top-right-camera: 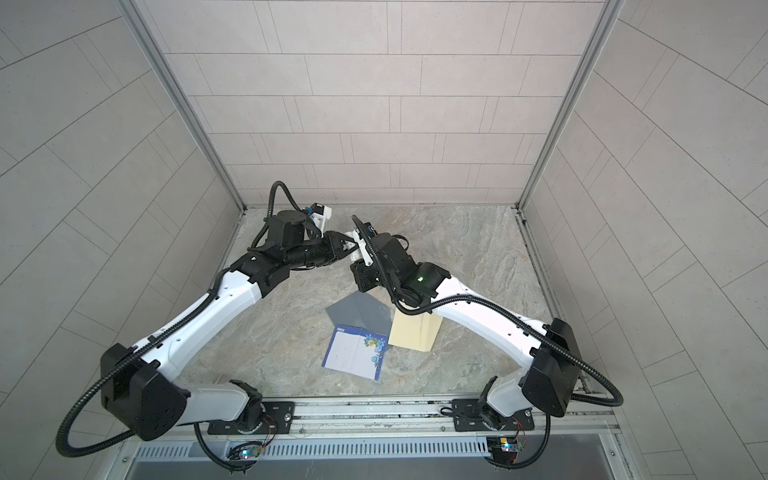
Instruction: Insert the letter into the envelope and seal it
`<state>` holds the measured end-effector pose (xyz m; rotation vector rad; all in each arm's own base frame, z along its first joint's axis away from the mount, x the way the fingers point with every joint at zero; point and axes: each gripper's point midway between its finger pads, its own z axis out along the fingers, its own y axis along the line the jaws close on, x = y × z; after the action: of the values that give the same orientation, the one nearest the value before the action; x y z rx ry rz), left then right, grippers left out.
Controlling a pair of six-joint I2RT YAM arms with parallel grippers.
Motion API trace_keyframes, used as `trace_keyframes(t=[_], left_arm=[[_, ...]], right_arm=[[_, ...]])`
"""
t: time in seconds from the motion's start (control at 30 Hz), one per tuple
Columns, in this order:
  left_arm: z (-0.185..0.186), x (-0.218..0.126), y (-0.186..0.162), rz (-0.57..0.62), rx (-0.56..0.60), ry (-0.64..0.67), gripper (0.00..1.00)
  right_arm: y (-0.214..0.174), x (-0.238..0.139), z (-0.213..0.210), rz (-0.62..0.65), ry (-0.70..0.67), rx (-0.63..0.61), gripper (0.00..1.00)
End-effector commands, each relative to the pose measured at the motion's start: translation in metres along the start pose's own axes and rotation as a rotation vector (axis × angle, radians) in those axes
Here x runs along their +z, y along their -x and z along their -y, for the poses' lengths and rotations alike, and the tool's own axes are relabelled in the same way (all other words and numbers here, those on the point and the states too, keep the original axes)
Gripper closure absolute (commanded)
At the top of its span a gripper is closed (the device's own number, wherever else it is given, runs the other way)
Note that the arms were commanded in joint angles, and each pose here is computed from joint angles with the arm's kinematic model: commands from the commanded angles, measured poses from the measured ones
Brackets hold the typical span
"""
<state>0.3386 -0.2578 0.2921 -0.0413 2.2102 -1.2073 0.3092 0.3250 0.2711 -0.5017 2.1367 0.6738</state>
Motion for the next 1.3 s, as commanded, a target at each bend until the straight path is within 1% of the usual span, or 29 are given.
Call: trace_keyframes(t=[0.0, 0.1, 0.17, 0.23, 0.27, 0.37, 0.4, 0.47, 0.53, 0.6, 0.63, 0.7, 0.73, 0.77, 0.83, 0.87, 0.93, 0.97, 1.0, 1.07, 1.17, 1.27], left_arm=[[0.02, 0.002, -0.014, -0.07, 0.02, -0.095, 1.0], [0.034, -0.003, -0.022, -0.109, 0.09, -0.182, 1.0], [0.048, -0.011, -0.028, -0.141, 0.165, -0.276, 1.0], [0.065, -0.024, -0.037, -0.155, 0.25, -0.387, 1.0], [0.077, -0.033, -0.043, -0.165, 0.296, -0.462, 1.0], [0.103, -0.062, -0.06, -0.197, 0.401, -0.643, 1.0], [0.108, -0.068, -0.064, -0.21, 0.42, -0.68, 1.0], [0.109, -0.074, -0.069, -0.242, 0.43, -0.711, 1.0], [0.104, -0.073, -0.07, -0.264, 0.417, -0.714, 1.0], [0.1, -0.071, -0.07, -0.272, 0.408, -0.704, 1.0], [0.096, -0.069, -0.07, -0.271, 0.406, -0.687, 1.0], [0.087, -0.063, -0.07, -0.265, 0.412, -0.626, 1.0], [0.081, -0.06, -0.068, -0.25, 0.427, -0.573, 1.0], [0.072, -0.054, -0.064, -0.231, 0.436, -0.502, 1.0], [0.061, -0.046, -0.051, -0.182, 0.439, -0.391, 1.0], [0.055, -0.041, -0.042, -0.146, 0.421, -0.329, 1.0], [0.049, -0.035, -0.026, -0.086, 0.366, -0.251, 1.0], [0.043, -0.031, -0.016, -0.049, 0.324, -0.201, 1.0], [0.037, -0.029, -0.007, -0.01, 0.28, -0.153, 1.0], [0.028, -0.024, 0.005, 0.04, 0.182, -0.095, 1.0], [0.021, -0.017, 0.01, 0.059, 0.074, -0.072, 1.0], [0.021, -0.013, 0.01, 0.06, 0.04, -0.071, 1.0]], right_arm=[[0.02, -0.013, -0.016, 0.068, 0.181, 0.034, 1.0], [0.031, -0.034, -0.027, 0.133, 0.465, 0.159, 1.0], [0.041, -0.055, -0.033, 0.195, 0.634, 0.216, 1.0], [0.044, -0.074, -0.039, 0.222, 0.737, 0.215, 1.0], [0.043, -0.083, -0.045, 0.232, 0.785, 0.199, 1.0], [0.036, -0.104, -0.061, 0.228, 0.89, 0.153, 1.0], [0.034, -0.108, -0.064, 0.221, 0.907, 0.143, 1.0], [0.028, -0.117, -0.073, 0.214, 0.935, 0.101, 1.0], [0.021, -0.119, -0.077, 0.193, 0.918, 0.062, 1.0], [0.014, -0.115, -0.075, 0.16, 0.85, 0.024, 1.0], [0.013, -0.111, -0.071, 0.144, 0.787, 0.004, 0.99], [0.011, -0.104, -0.057, 0.124, 0.618, -0.036, 0.78], [0.012, -0.102, -0.049, 0.12, 0.536, -0.049, 0.65], [0.011, -0.099, -0.041, 0.114, 0.465, -0.06, 0.56], [0.017, -0.098, -0.028, 0.13, 0.362, -0.057, 0.44], [0.019, -0.097, -0.024, 0.137, 0.326, -0.052, 0.39], [0.021, -0.092, -0.018, 0.151, 0.274, -0.056, 0.3], [0.021, -0.088, -0.014, 0.151, 0.243, -0.056, 0.23], [0.021, -0.085, -0.01, 0.149, 0.209, -0.052, 0.2], [0.018, -0.075, -0.005, 0.139, 0.143, -0.063, 0.23], [0.013, -0.06, 0.0, 0.104, 0.089, -0.06, 0.32], [0.008, -0.044, 0.001, 0.064, 0.085, -0.038, 0.39]])
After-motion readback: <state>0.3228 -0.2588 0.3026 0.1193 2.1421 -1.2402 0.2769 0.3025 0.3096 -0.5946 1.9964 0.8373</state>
